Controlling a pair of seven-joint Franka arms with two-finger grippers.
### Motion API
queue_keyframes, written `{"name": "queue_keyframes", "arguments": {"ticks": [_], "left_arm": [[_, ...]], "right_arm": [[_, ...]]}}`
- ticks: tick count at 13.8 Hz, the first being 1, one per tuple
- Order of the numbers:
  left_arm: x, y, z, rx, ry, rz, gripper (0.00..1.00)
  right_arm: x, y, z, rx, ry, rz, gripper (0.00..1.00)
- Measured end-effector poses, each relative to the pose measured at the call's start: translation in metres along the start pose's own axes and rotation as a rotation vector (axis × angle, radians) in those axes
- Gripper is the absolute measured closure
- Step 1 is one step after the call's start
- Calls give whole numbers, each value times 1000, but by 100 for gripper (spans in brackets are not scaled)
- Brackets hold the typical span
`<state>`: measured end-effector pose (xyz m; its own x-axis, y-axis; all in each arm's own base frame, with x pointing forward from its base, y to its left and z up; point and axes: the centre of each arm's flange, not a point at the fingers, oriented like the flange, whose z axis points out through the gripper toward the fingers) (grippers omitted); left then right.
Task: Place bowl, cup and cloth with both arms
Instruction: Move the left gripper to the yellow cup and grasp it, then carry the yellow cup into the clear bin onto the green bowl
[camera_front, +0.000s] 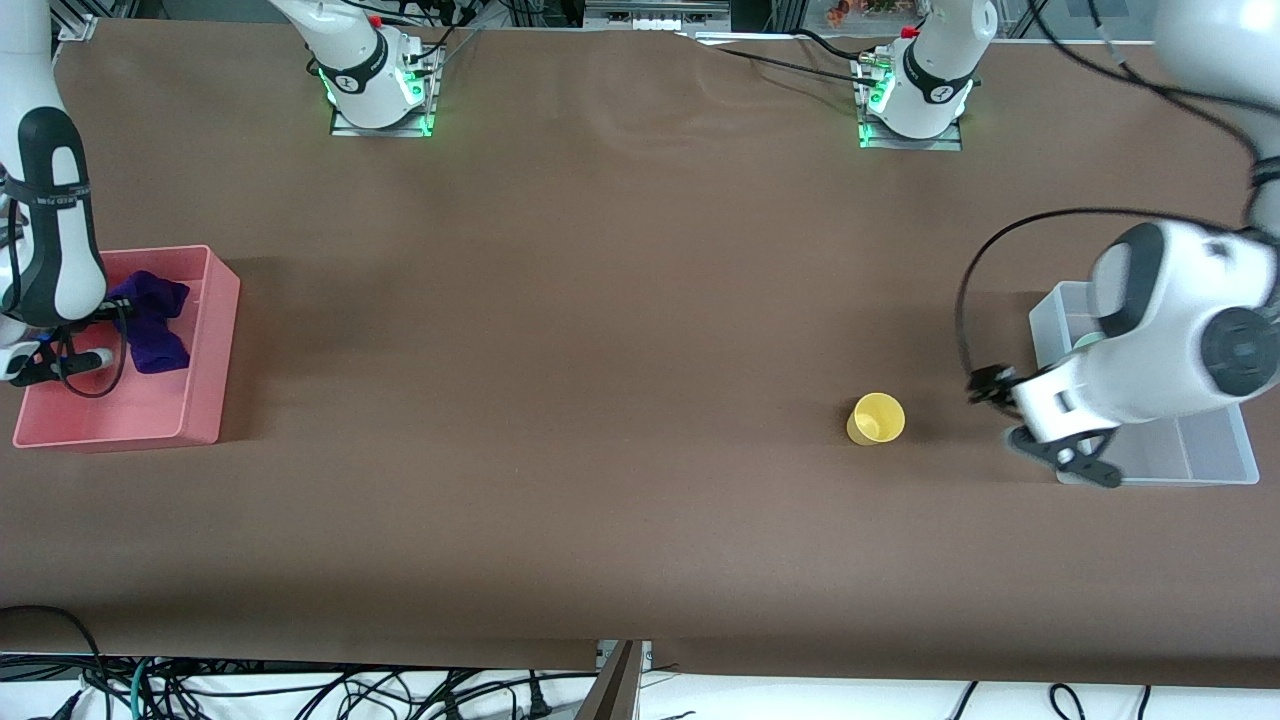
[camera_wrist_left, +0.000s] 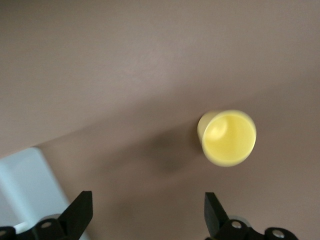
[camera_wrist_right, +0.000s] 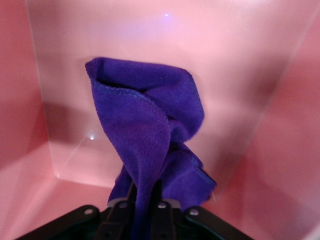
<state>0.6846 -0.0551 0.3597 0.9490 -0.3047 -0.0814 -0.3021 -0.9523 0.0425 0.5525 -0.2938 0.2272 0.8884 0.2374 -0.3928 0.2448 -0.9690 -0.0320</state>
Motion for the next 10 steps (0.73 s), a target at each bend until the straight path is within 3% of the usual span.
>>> {"name": "queue_keyframes", "arguments": {"ticks": [4,8,9,10], "left_arm": [[17,14,51,-27,30,-186,7],[13,46,111,-51,41,-268,14],[11,56,121,-53,34,-270,14],[10,61,129,-55,30,-273,20]], "right_arm": [[4,2,-15,-4,26,6,42],[-5,-9,-105,20,33,-7,1],[-7,-18,-133,17,52,-19,0],[-8,-30,-159,13,77,-40,0]]}}
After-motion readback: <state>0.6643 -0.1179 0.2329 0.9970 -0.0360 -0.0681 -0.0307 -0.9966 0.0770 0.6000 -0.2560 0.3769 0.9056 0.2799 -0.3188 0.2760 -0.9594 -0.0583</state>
